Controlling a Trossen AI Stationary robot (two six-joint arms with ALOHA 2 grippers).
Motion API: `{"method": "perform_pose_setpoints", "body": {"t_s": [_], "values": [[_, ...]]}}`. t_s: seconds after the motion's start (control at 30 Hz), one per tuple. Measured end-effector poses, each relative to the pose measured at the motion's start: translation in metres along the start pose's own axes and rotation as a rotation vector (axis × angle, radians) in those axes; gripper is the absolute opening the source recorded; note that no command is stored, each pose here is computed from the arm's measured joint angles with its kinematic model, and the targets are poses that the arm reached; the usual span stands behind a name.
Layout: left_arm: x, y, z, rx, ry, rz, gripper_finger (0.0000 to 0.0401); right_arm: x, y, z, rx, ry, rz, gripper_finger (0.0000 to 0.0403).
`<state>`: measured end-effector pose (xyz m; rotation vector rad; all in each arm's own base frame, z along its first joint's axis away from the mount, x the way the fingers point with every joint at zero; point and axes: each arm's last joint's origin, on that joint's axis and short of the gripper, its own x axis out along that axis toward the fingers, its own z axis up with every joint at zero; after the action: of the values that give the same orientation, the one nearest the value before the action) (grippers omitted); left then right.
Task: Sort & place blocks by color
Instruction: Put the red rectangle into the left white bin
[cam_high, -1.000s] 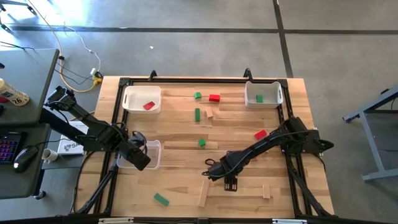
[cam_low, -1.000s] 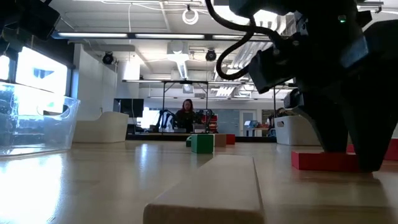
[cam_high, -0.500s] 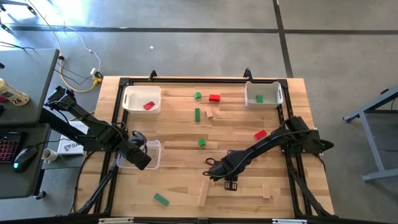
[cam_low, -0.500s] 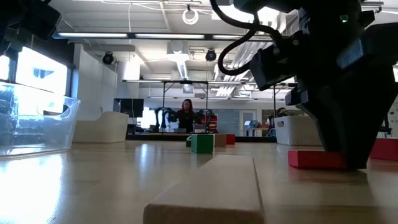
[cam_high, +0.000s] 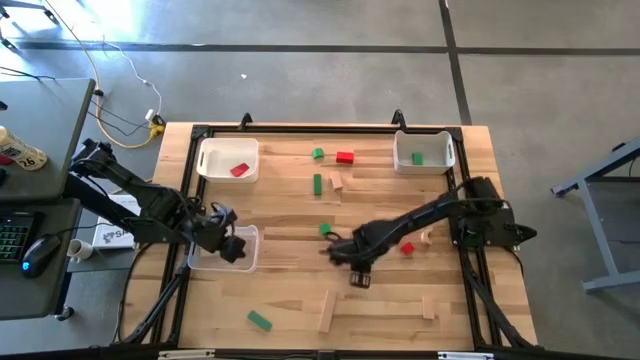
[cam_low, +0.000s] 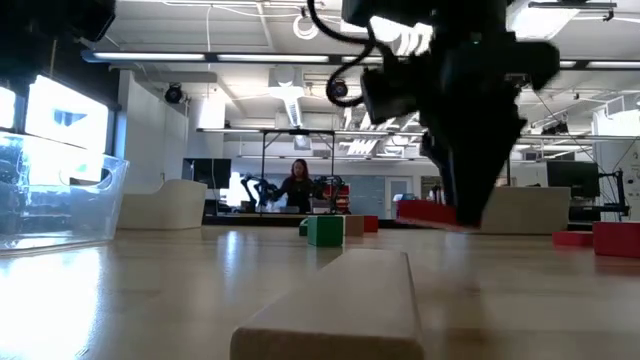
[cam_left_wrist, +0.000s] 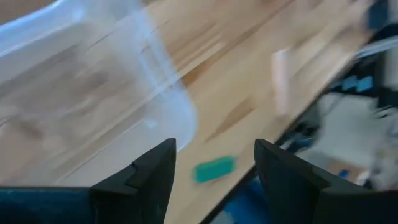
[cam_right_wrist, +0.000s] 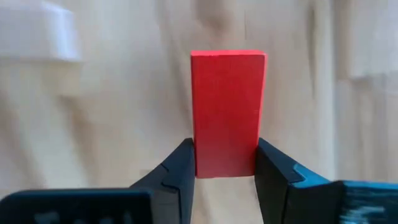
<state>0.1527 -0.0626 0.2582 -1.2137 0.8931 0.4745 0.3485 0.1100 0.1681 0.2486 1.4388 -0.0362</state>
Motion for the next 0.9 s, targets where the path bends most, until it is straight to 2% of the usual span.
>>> {"method": "perform_pose_setpoints", "body": {"t_s": [0.13,0.37,0.47,0.63,0.9], "values": [[-0.009,-0.005,0.011,-0.045,-0.123,-0.107,0.0204,-0.015,-0.007,0.009,0.025,-0.079,0.063,0.0101],[-0.016,-0.005,0.032,-0.144,-0.279,-0.158,0.0204,-0.040,-0.025,0.033,0.068,-0.235,0.105,0.0101],[-0.016,-0.003,0.041,-0.163,-0.314,-0.147,0.0204,-0.056,-0.031,0.047,0.045,-0.315,0.087,0.0101],[-0.018,-0.005,0.056,-0.119,-0.390,-0.162,0.0204,-0.084,-0.043,0.067,0.034,-0.423,0.057,0.0101],[-0.022,-0.003,0.084,-0.091,-0.525,-0.159,0.0204,-0.108,-0.069,0.081,0.051,-0.493,-0.067,0.0101]]}}
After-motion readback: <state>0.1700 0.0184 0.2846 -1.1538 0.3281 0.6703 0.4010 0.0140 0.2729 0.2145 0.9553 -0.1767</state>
